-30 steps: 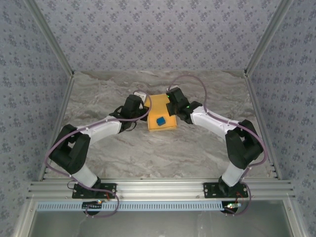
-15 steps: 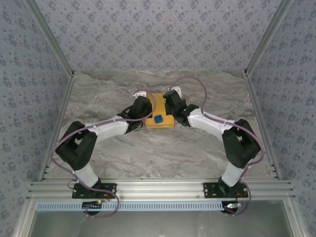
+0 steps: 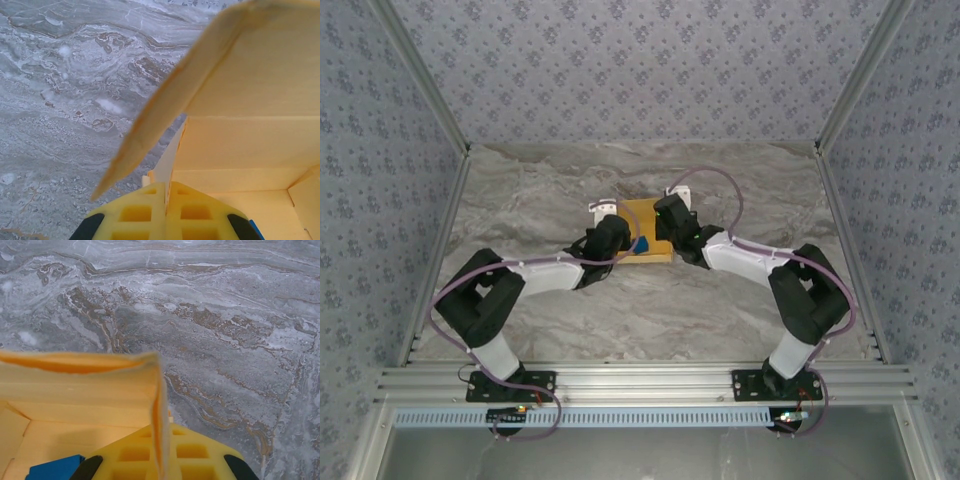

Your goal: Fold the paper box

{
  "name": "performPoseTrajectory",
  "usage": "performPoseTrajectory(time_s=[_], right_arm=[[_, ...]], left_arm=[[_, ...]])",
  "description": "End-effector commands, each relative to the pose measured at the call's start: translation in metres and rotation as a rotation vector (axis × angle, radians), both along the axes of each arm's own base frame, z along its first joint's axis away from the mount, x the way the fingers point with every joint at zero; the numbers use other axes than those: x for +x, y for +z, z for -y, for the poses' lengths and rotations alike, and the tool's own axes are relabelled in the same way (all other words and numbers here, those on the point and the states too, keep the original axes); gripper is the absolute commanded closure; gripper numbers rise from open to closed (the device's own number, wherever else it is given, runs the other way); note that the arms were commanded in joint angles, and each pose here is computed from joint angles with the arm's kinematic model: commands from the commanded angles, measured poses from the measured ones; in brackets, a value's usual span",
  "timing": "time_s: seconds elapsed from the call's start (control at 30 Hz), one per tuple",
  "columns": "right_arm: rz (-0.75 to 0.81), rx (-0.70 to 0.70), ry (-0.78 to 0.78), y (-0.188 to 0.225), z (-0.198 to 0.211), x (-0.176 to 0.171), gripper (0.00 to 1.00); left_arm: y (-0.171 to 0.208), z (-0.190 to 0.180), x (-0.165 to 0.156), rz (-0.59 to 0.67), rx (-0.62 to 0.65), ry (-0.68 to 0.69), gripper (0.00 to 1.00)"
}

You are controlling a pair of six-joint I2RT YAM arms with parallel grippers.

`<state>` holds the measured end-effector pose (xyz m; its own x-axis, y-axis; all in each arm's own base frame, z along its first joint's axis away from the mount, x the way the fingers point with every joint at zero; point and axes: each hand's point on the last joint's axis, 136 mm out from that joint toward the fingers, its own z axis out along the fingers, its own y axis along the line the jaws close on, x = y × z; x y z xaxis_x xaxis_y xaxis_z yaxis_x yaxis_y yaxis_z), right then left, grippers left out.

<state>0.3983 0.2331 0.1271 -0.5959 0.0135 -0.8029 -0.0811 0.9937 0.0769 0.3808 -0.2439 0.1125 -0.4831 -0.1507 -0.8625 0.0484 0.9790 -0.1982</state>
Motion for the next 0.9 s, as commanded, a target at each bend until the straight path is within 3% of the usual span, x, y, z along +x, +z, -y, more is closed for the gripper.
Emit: performPoseTrajectory(time_s=[0.0, 0.87], right_arm=[[0.010, 0.026, -0.098, 0.008, 0.016, -0.006, 0.98], [0.182, 0.109, -0.154, 0.000, 0.008, -0.049, 0.97]], left_arm=[[0.004, -0.017, -0.005, 0.033, -0.001, 0.077, 1.00], [-0.009, -0.040, -0.042, 0.142, 0.030, 0.144, 1.00]])
